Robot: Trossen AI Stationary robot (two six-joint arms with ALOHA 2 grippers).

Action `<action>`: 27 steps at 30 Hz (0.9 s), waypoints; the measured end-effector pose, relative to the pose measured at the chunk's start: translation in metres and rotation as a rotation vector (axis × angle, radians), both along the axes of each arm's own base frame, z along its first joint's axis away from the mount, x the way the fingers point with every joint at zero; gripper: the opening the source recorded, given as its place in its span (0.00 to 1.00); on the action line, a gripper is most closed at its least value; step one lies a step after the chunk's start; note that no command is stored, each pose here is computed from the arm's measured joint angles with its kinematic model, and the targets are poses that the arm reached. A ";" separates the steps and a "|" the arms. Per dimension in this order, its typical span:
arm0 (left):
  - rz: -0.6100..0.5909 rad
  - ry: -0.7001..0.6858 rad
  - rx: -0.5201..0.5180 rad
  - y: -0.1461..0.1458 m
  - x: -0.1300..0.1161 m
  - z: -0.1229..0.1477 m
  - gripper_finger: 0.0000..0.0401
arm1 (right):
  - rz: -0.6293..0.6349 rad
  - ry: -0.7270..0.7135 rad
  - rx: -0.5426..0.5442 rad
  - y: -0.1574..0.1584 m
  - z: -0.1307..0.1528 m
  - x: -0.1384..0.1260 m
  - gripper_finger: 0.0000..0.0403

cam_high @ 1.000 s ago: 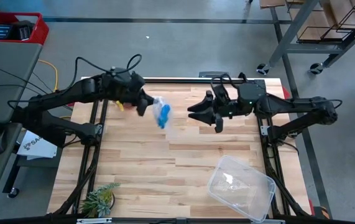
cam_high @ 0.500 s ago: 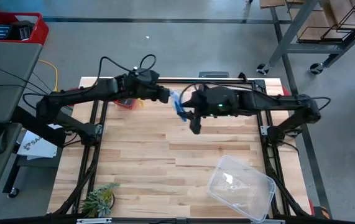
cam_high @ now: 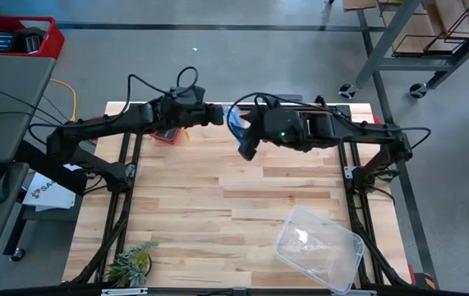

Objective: Roll bandage
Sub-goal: Put the transparent zip bag into the transparent bin

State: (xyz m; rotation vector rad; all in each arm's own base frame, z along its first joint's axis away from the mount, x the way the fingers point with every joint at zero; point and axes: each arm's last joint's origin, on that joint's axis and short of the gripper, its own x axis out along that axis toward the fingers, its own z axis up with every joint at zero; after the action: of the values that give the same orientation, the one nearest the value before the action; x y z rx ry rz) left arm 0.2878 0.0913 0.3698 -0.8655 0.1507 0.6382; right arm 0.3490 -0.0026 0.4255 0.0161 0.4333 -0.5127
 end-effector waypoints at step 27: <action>0.003 -0.236 0.035 0.002 0.007 0.020 0.00 | -0.046 -0.047 -0.026 0.006 -0.006 0.014 0.39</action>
State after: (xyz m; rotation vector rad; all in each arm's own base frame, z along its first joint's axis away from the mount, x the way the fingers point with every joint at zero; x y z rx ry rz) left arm 0.2949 0.0931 0.3901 -0.9000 -0.0749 0.5357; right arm 0.3631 0.0036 0.4194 0.0131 0.3809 -0.5621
